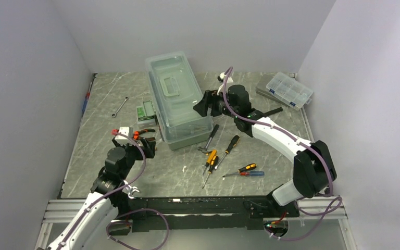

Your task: Pack the tool kit

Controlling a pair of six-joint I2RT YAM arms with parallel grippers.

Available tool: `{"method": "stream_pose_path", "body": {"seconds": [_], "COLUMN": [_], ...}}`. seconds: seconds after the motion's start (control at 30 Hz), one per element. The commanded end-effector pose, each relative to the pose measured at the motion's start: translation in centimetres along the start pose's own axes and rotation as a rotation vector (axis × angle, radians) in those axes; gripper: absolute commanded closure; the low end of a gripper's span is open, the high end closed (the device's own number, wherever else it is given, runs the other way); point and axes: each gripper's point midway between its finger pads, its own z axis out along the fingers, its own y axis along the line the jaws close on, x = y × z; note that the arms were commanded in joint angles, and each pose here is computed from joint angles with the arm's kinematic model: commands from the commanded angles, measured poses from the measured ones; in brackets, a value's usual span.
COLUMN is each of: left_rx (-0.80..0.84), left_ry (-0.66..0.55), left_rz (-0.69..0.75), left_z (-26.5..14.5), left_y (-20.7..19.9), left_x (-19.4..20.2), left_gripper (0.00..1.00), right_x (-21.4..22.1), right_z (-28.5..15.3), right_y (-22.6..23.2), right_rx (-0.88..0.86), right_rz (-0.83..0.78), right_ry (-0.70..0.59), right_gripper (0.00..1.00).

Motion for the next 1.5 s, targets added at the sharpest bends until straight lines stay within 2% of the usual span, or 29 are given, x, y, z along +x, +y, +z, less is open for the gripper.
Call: {"method": "stream_pose_path", "body": {"seconds": [0.0,0.07,0.2,0.33,0.53,0.7,0.87,1.2,1.3,1.47], "left_rx": [0.047,0.064,0.062,0.065,0.077,0.006,-0.171,-0.161,-0.172,-0.175], "left_ry": [0.023,0.043,0.021,0.020,0.022,0.027,0.091,0.080,0.086,0.093], "left_rz": [-0.102,-0.150,-0.199,-0.194,-0.172,-0.138,-0.069,-0.065,-0.050,-0.040], "left_z": [-0.2,-0.3,-1.0,-1.9,-2.9,-3.7,-4.4,-4.1,-3.9,-3.7], "left_y": [-2.5,-3.4,-4.4,-5.3,-6.1,-4.4,-0.9,-0.6,-0.3,-0.1], "left_x": [-3.1,-4.1,-7.4,-10.3,-13.4,-14.5,-14.0,-13.5,-13.5,-13.2], "left_gripper": [0.01,0.01,0.01,0.01,0.00,0.01,0.01,0.01,0.01,0.00], "right_x": [2.7,0.2,-4.4,-7.0,-7.3,-7.2,-6.6,-5.1,-3.4,-1.5], "right_z": [-1.4,-1.8,-2.3,-0.5,4.4,8.5,11.6,14.4,15.3,16.4], "right_y": [1.5,2.0,2.2,4.0,8.1,10.6,10.6,7.8,7.7,10.4], "right_rx": [-0.019,0.012,0.110,0.066,0.015,0.008,0.034,0.203,0.190,0.047], "right_rz": [0.032,0.015,-0.015,-0.004,0.042,0.070,0.144,0.139,0.154,0.209], "right_ry": [0.146,0.128,0.085,0.082,0.120,0.126,0.129,0.116,0.160,0.230], "right_gripper": [0.24,0.23,0.15,0.15,0.17,0.18,0.19,0.19,0.19,0.20]}}
